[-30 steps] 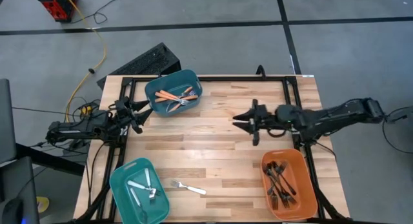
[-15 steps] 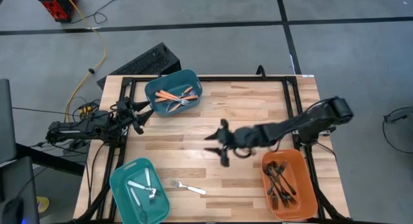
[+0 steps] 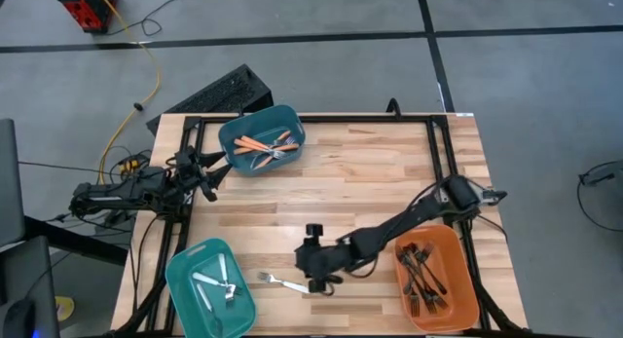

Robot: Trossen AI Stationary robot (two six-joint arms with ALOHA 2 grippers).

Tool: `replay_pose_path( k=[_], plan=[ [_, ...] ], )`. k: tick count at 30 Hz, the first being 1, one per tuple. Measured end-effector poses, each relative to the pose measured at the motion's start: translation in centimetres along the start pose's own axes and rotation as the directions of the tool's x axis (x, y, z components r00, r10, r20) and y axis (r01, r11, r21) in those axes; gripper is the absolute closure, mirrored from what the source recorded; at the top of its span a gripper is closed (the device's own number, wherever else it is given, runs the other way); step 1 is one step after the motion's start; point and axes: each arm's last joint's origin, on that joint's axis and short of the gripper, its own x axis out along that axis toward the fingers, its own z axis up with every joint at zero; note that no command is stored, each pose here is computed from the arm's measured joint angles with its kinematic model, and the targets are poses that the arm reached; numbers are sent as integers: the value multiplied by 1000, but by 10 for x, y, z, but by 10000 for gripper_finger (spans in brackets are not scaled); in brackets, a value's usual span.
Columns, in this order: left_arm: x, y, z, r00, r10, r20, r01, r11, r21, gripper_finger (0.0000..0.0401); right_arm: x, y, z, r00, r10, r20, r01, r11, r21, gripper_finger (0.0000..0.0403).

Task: Sort silverware by color (type)
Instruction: Put the white fork into the green bin

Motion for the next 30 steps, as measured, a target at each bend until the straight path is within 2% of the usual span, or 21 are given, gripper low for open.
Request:
replay_pose_path(
  k=[6,10,16,24,27,30],
  plan=[
    [0,0,0,1000,1,1,-1,1000,-1,166,14,17,18,989,-15,-148,15,1000,3,186],
    [0,0,0,1000,18,5,-18,1000,-2,166,25,29,23,988,-11,-156,10,1000,-2,186],
    [0,1,-1,1000,26,-7,-26,1000,7,166,35,46,20,991,10,-137,4,994,105,186],
    [0,2,-5,998,44,-35,-44,999,9,166,34,55,16,990,25,-138,-18,999,51,186],
    [0,2,-5,998,47,-33,-47,999,2,166,34,58,18,992,52,-116,-46,997,56,186],
    [0,3,-4,998,57,-31,-57,998,3,166,44,60,7,987,101,-125,-93,993,66,186]
  ],
)
